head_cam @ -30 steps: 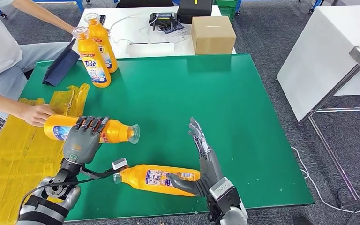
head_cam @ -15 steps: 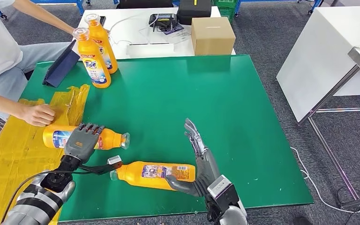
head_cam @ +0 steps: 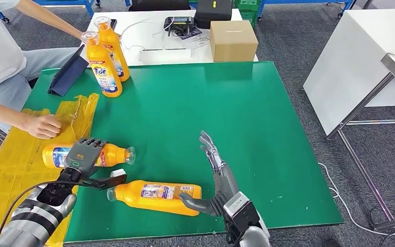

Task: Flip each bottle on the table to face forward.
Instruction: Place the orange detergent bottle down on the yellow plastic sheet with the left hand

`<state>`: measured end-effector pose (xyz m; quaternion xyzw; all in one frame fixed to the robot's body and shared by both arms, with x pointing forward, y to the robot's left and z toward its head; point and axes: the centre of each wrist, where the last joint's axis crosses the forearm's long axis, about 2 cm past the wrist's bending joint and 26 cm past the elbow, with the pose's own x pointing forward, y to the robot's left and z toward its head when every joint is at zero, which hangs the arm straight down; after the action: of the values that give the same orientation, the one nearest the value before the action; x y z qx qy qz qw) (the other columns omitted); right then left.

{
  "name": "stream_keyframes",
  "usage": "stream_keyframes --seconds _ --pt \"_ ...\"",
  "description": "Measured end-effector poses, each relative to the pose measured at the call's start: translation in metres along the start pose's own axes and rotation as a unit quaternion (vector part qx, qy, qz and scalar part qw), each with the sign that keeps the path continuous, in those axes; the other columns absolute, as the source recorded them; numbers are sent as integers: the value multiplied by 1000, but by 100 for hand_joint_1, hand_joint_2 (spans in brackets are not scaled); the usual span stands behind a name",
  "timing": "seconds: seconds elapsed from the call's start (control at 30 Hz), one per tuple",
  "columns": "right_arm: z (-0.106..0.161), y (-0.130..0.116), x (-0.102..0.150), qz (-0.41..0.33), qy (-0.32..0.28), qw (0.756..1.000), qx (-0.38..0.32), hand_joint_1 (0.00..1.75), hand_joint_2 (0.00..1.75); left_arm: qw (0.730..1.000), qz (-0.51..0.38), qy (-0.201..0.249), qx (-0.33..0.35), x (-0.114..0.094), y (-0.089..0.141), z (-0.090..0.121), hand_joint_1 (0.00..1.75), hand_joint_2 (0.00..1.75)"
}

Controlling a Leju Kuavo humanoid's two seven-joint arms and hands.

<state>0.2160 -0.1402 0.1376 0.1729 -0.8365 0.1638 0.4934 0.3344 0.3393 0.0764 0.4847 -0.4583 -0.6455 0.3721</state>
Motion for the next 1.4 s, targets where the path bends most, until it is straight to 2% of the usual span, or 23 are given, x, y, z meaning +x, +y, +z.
stream_keyframes --seconds 0.2,0.5,0.53,0.63,0.67,1.13,1.23,1.4 --pt "5 -2 -2 6 9 1000 -7 0 175 999 36 -3 2 -13 1 12 175 175" --pt "7 -4 -2 9 13 1000 -12 0 175 998 62 -2 25 -19 1 31 175 175" --pt "7 -4 -2 9 13 1000 -13 0 175 998 62 -2 26 -19 1 32 156 175" --pt "7 -4 -3 10 13 1000 -13 0 175 998 64 -2 27 -20 1 35 25 175" --pt "7 -4 -3 10 13 1000 -13 0 175 998 64 -1 27 -20 0 35 0 175" --pt "7 -4 -3 21 19 1000 -11 0 175 997 67 2 28 -19 0 37 0 175" --pt "8 -4 -4 24 21 999 -10 0 175 997 59 7 46 -15 0 37 0 175" --pt "8 -4 -6 26 28 999 -9 0 175 992 50 17 112 -7 3 39 0 175"
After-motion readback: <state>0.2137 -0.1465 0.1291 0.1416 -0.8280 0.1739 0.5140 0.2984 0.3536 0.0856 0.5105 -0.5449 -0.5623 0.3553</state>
